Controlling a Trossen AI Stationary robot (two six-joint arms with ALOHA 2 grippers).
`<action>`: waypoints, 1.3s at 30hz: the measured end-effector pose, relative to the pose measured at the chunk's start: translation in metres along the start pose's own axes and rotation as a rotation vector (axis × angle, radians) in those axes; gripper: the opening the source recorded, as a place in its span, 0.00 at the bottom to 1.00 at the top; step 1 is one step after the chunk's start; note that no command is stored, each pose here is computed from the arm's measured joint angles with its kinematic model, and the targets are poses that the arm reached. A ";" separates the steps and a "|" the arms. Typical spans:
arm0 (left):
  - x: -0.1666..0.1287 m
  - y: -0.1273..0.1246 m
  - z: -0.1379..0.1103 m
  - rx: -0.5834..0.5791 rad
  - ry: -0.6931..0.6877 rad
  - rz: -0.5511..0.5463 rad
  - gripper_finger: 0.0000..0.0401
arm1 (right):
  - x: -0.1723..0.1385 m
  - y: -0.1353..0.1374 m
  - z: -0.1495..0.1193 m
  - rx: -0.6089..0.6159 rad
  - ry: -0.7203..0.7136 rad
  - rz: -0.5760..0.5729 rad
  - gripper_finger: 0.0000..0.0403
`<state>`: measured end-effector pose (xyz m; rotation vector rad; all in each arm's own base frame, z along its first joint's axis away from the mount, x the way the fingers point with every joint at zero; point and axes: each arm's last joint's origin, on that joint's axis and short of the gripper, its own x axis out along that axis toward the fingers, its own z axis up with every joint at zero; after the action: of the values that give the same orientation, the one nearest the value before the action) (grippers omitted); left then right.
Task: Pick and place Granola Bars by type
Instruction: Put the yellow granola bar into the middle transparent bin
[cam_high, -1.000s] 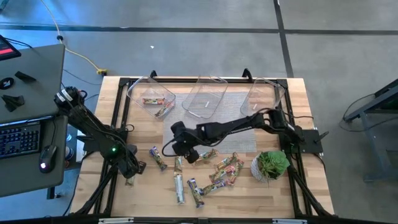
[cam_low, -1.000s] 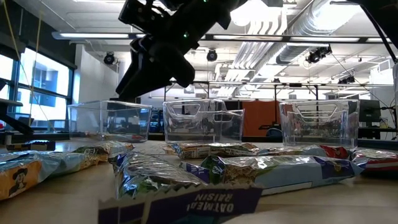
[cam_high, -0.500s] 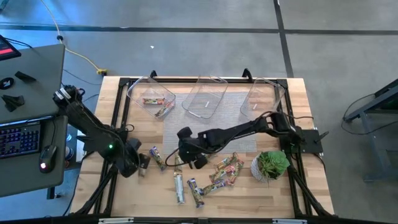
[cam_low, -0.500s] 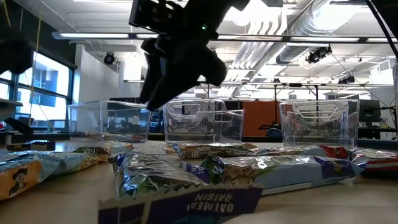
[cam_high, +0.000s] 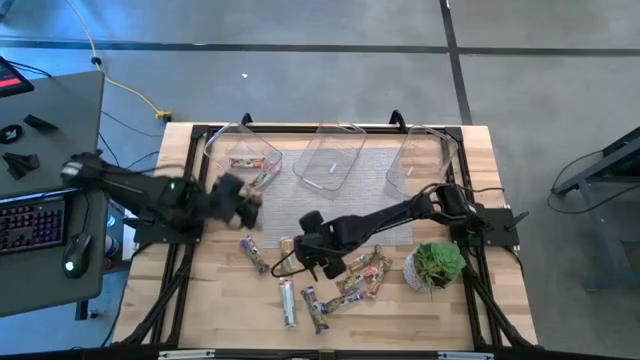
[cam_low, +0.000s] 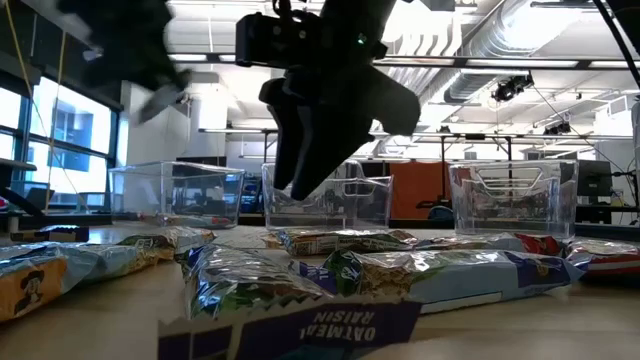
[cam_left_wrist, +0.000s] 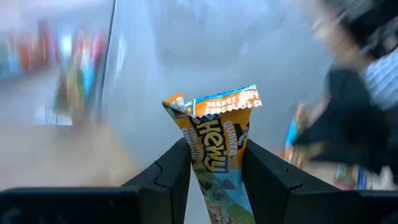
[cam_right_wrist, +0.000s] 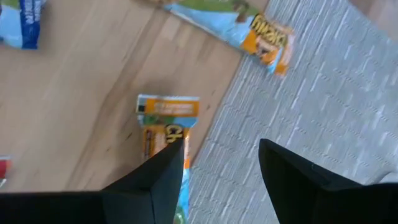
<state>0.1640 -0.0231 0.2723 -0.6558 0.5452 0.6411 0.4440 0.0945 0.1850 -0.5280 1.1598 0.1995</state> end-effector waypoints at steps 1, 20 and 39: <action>0.001 -0.001 0.011 0.030 -0.027 -0.002 0.30 | 0.000 0.001 0.000 0.002 0.002 0.002 0.48; 0.124 0.000 0.149 0.337 -0.230 -0.128 0.30 | -0.001 0.005 0.000 0.153 0.006 0.062 0.48; 0.243 0.021 0.155 0.420 0.065 -0.024 0.30 | -0.001 0.008 -0.007 0.288 0.081 0.094 0.48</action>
<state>0.3547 0.1864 0.2130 -0.2872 0.7068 0.4632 0.4343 0.0980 0.1817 -0.2294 1.2687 0.0898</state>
